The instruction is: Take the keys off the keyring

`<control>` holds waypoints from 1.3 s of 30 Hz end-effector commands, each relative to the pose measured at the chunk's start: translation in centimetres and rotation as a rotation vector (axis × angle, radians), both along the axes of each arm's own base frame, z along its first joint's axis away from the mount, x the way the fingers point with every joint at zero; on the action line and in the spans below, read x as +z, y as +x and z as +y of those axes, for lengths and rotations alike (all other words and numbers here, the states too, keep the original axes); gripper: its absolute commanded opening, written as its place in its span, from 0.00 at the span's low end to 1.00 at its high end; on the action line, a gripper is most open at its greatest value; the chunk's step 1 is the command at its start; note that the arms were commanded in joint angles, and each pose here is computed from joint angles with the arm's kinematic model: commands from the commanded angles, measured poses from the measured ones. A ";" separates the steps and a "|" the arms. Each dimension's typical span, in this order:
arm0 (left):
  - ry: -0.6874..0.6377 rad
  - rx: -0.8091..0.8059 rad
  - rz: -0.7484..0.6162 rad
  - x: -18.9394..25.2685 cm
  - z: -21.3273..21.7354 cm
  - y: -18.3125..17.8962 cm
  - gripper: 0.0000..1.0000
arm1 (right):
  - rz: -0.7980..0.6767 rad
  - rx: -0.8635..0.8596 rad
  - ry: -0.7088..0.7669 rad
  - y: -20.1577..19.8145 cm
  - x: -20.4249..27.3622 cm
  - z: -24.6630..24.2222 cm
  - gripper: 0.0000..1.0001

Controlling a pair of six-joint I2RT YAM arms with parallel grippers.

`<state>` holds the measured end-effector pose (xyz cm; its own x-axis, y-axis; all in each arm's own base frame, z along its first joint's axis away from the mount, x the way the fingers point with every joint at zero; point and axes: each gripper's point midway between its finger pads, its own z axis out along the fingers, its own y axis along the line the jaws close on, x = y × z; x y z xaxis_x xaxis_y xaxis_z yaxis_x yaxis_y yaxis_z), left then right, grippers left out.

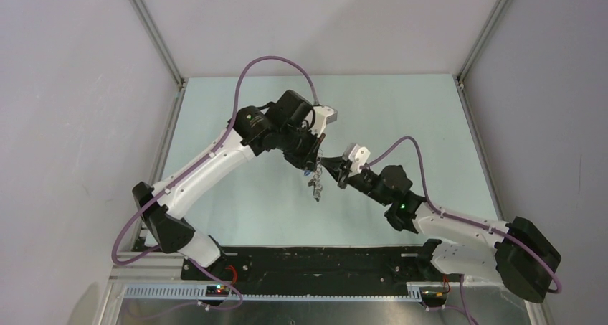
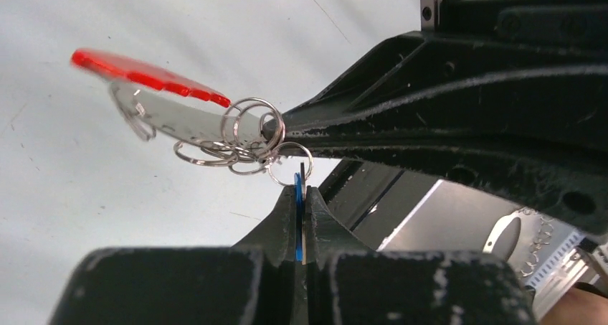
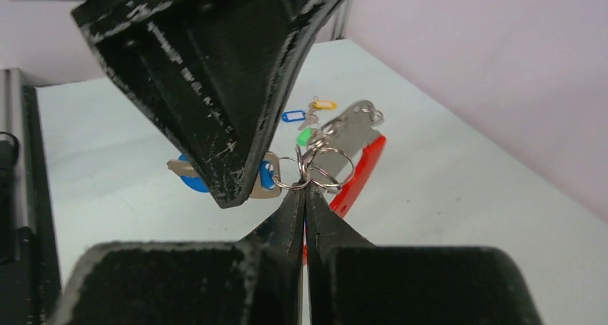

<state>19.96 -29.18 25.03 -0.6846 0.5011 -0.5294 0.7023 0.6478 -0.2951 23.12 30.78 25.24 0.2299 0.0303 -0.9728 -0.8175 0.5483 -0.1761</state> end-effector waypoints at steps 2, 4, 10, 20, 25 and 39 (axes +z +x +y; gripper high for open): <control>-0.014 -0.084 -0.088 1.3 -0.3 0.0 0.00 | 0.122 0.050 0.122 0.6 3.5 -0.2 0.00; -0.004 -0.113 -0.114 1.2 0.1 0.0 0.00 | 0.153 0.069 0.134 0.7 3.5 -0.4 0.00; 0.071 -0.142 -0.239 1.4 1.5 1.8 0.00 | 0.153 0.155 0.113 -0.4 3.5 -0.4 0.31; 0.045 -0.195 -0.280 2.4 2.0 2.2 0.00 | 0.081 0.277 0.031 -2.4 2.8 -1.5 0.38; 0.034 -0.228 -0.287 2.5 2.1 1.6 0.00 | 0.048 0.248 0.037 -2.2 3.1 -2.6 0.33; 0.029 -0.360 -0.322 2.0 1.9 -0.3 0.00 | -0.022 0.201 0.068 -1.4 4.7 -3.0 0.30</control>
